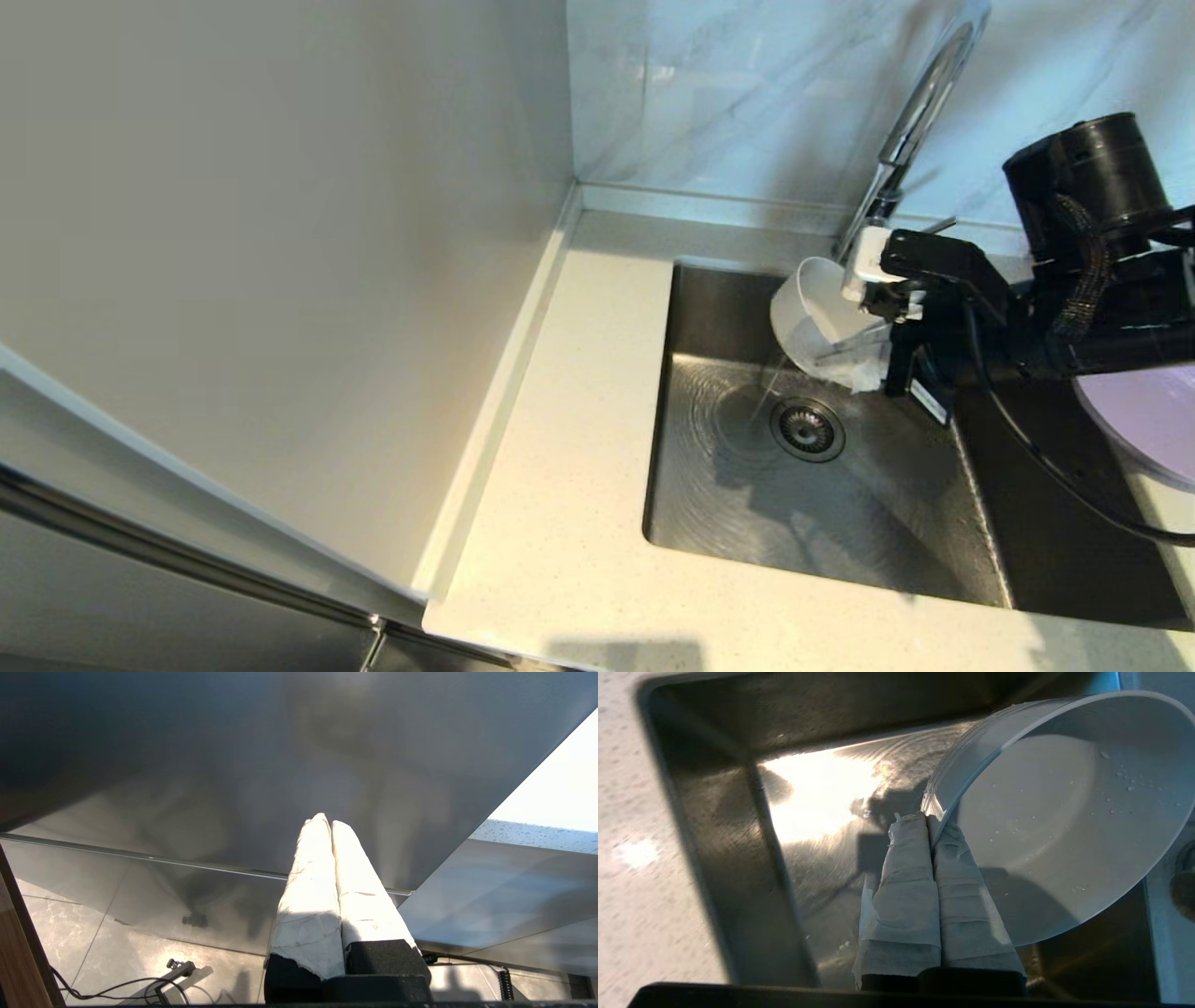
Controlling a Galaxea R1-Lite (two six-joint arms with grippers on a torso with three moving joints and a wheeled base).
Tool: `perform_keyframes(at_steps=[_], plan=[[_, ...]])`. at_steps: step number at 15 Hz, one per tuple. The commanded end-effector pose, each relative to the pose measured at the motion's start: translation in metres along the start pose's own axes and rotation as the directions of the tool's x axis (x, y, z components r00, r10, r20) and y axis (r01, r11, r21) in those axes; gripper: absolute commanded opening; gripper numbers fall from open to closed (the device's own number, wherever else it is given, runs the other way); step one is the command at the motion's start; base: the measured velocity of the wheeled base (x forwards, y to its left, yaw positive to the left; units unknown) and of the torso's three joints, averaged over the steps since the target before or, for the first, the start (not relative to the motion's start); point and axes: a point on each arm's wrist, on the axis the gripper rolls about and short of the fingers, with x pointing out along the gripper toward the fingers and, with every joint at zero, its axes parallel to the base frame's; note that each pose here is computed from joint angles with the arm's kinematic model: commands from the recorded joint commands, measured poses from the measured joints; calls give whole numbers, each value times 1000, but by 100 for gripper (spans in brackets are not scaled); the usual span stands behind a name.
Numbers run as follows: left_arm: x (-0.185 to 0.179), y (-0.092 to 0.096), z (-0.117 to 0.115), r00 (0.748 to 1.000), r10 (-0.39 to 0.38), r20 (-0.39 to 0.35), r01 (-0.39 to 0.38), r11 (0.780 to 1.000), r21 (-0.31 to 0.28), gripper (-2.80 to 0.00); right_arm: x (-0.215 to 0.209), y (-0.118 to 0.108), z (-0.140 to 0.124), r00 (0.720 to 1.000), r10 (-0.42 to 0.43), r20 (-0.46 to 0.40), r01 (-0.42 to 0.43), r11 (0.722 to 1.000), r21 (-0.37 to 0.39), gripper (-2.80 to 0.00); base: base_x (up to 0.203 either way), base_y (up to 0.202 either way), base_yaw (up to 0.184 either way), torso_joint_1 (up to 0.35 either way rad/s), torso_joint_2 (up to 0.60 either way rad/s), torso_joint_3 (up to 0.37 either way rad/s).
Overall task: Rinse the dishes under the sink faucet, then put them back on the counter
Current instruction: Rinse the bowl
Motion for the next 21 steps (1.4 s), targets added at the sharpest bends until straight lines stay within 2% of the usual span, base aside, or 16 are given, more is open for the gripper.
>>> perform_keyframes(at_steps=[1,4,8,11,15,19,21], plan=[[0,0,0,1000,0,0,0,1000,0,-280,29,-8,0,1000,-2,1,2,1000,-3,-280,0,0,0,0,0,0],[0,0,0,1000,0,0,0,1000,0,-280,38,-16,2,999,-43,26,43,999,-5,-280,0,0,0,0,0,0],[0,0,0,1000,0,0,0,1000,0,-280,40,-19,-4,998,-59,-7,60,998,13,-280,0,0,0,0,0,0],[0,0,0,1000,0,0,0,1000,0,-280,47,-26,-6,992,-122,-35,125,988,89,-280,0,0,0,0,0,0],[0,0,0,1000,-1,0,1,1000,0,-280,41,-38,-20,983,-170,-75,178,976,125,-280,0,0,0,0,0,0],[0,0,0,1000,0,0,0,1000,0,-280,18,-54,-41,964,-238,-123,257,950,178,-280,0,0,0,0,0,0],[0,0,0,1000,0,0,0,1000,0,-280,5,-51,-49,959,-245,-140,275,923,270,-280,0,0,0,0,0,0]])
